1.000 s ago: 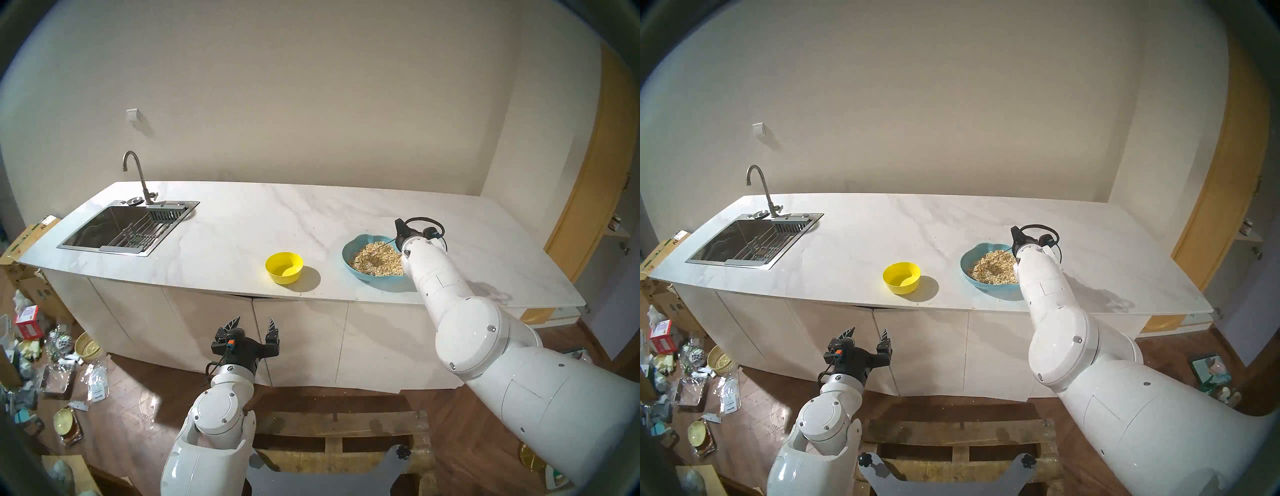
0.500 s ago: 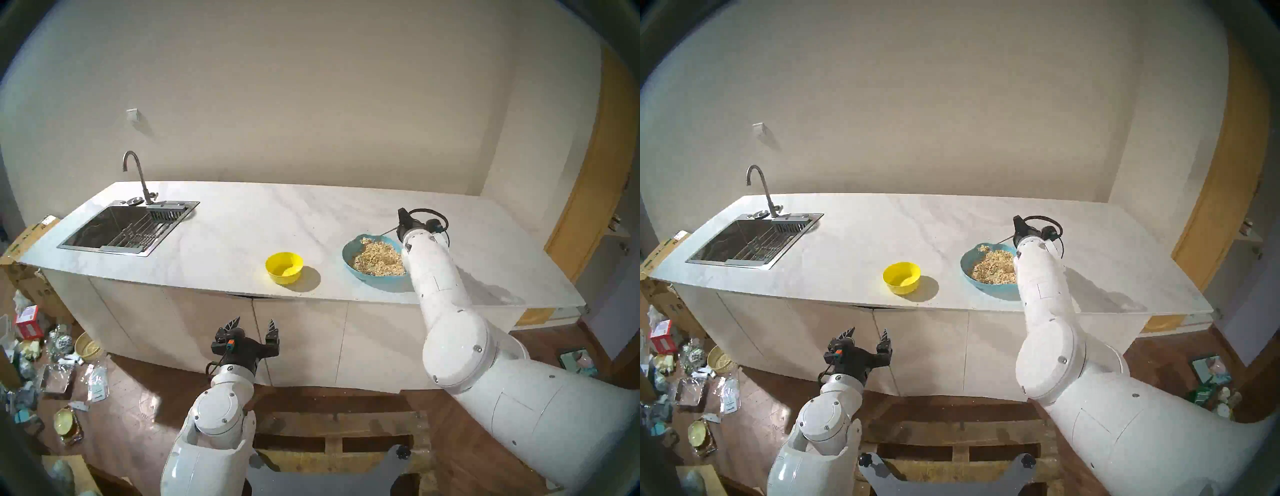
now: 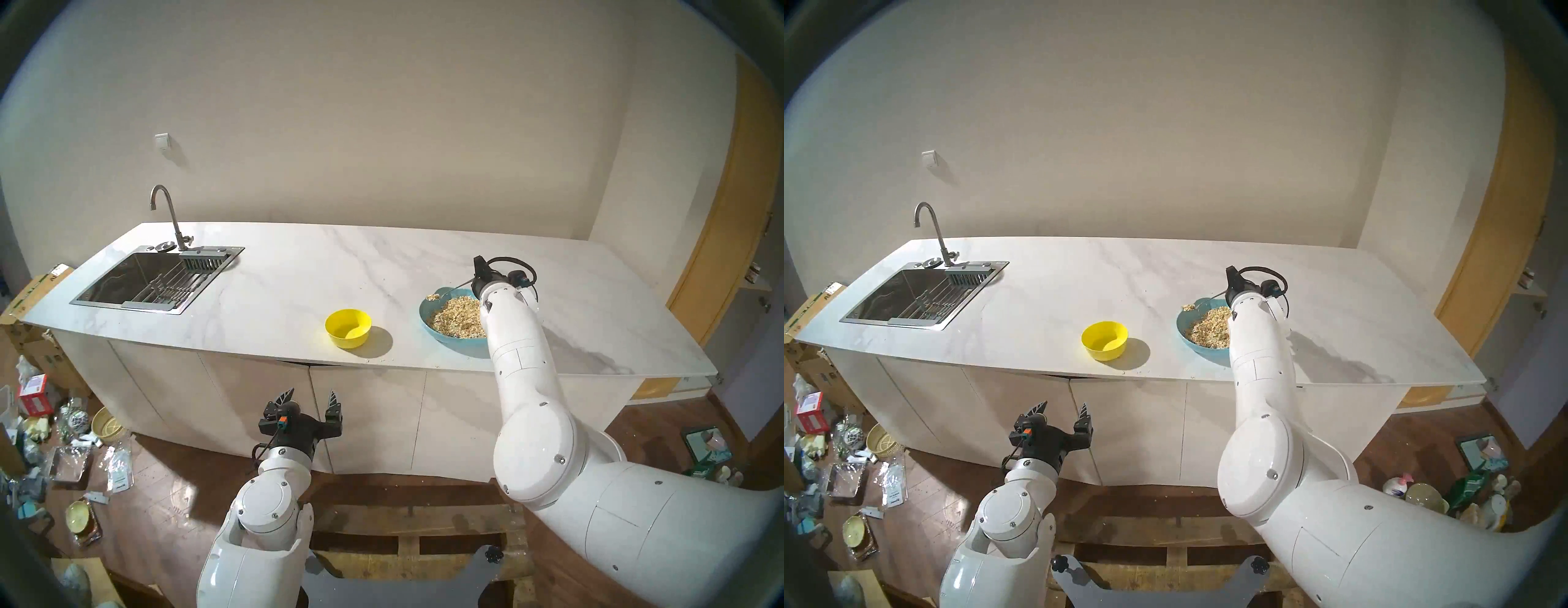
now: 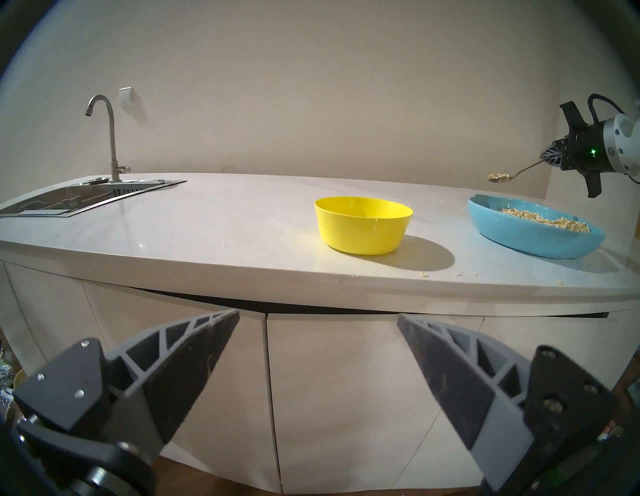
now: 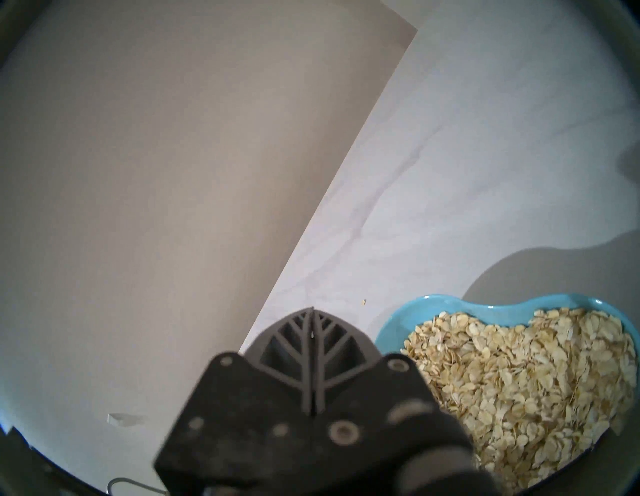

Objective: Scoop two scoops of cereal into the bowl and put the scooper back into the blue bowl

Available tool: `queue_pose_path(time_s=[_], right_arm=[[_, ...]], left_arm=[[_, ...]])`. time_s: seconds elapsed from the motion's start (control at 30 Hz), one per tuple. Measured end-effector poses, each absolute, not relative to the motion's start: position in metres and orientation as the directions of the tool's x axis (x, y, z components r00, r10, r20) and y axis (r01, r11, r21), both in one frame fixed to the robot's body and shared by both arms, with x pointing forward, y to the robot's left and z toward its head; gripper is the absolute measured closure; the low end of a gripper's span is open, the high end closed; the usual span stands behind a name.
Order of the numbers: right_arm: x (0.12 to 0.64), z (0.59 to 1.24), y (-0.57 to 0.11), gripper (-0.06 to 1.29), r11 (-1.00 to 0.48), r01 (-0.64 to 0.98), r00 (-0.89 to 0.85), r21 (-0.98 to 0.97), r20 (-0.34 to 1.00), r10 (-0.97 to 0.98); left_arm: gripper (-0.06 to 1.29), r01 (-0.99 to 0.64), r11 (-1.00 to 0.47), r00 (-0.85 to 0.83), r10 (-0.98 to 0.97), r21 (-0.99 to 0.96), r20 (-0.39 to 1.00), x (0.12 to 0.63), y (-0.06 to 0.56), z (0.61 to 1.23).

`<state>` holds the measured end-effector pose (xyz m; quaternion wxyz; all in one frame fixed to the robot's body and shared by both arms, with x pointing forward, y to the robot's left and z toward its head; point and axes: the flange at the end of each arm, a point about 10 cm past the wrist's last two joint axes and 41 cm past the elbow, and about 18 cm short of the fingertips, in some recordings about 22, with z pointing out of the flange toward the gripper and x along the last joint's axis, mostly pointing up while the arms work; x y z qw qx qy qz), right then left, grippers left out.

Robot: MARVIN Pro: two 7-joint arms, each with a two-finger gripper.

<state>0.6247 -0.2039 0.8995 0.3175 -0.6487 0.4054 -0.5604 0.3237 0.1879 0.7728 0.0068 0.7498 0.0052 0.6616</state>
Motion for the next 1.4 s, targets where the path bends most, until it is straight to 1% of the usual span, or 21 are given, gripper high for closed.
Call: queue_pose_path(time_s=[0.53,1.4], right_arm=[[0.621,0.897,-0.182,1.25,-0.463,-0.165,0.075,-0.871,0.457,-0.886],[0.61,0.903,-0.119,1.25,-0.468,-0.095,0.164,-0.878,0.45,-0.878]], left_arm=[[-0.01,-0.001,-1.0,0.125,0.017,0.017,0.992,0.324,0.188,0.773],[-0.01,-0.001,-1.0,0.125,0.017,0.017,0.992,0.324,0.188,0.773]])
